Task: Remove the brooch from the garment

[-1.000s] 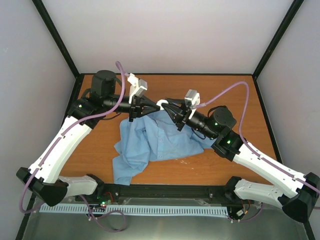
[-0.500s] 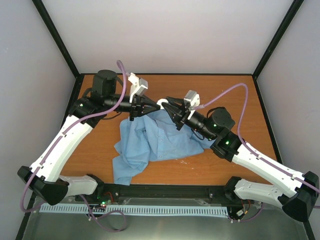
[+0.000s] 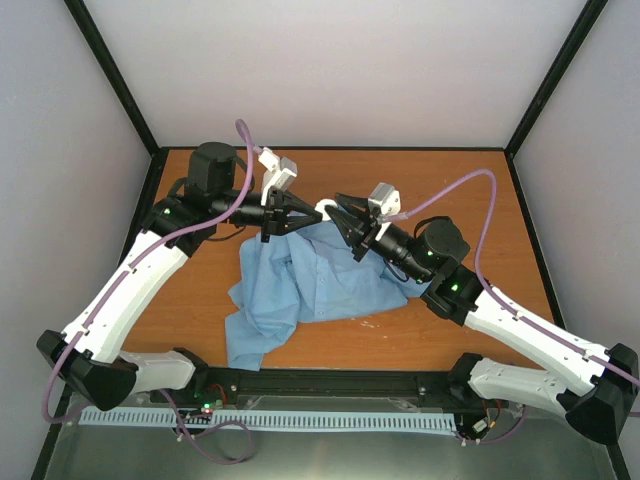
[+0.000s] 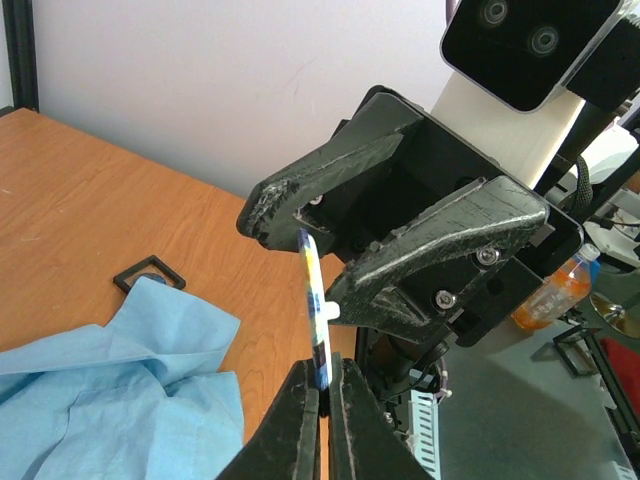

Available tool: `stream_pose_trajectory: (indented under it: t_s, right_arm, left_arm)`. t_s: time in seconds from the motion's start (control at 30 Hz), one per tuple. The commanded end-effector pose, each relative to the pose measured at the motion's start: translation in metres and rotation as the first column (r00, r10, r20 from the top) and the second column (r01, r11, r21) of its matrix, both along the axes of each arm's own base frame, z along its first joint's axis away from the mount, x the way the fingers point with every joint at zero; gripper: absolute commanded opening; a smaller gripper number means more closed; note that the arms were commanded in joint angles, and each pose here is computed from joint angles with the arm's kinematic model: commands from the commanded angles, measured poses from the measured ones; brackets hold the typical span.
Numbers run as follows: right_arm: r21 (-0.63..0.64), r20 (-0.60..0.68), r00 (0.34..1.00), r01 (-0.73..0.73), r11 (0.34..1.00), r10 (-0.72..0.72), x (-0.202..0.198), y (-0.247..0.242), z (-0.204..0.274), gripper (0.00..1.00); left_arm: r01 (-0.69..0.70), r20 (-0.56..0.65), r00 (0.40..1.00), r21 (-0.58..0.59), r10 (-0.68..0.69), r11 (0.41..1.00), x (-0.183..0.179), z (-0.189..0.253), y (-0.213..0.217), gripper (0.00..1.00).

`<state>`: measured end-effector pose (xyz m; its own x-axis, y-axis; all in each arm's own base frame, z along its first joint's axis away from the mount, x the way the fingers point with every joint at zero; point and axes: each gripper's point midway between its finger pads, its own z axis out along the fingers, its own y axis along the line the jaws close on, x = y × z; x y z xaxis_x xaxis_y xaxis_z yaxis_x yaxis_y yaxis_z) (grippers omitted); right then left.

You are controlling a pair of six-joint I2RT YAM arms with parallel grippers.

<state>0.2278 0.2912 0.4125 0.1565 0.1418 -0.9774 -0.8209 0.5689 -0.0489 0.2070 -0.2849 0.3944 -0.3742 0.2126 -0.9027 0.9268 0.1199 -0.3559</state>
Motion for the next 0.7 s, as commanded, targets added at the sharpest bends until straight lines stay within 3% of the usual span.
stream_pose_trajectory:
  t_s: [0.0, 0.27, 0.37, 0.53, 0.67]
  right_arm:
    - [0.035, 0.006, 0.979, 0.203, 0.979, -0.204, 0.029, -0.027, 0.007, 0.26]
    - [0.076, 0.007, 0.980, 0.198, 0.977, -0.200, 0.021, -0.036, 0.028, 0.27]
    - [0.108, 0.015, 0.985, 0.167, 0.980, -0.169, 0.010, -0.041, 0.040, 0.31]
    - [0.121, -0.006, 0.998, 0.064, 0.991, -0.064, -0.011, -0.040, 0.046, 0.39]
    - [0.120, -0.046, 0.997, 0.072, 0.990, -0.067, -0.012, -0.044, 0.040, 0.39]
  left_arm:
    - [0.170, -0.062, 0.983, -0.064, -0.174, 0.983, -0.046, 0.016, 0.002, 0.01]
    - [0.128, -0.041, 0.991, -0.026, -0.129, 0.991, -0.037, 0.005, 0.004, 0.01]
    - [0.108, -0.031, 0.994, 0.001, -0.107, 0.994, -0.032, -0.003, 0.005, 0.01]
    - [0.025, 0.068, 0.997, 0.079, -0.031, 0.997, -0.012, -0.017, 0.008, 0.01]
    - [-0.028, 0.132, 0.991, 0.121, 0.012, 0.992, 0.002, -0.023, 0.009, 0.01]
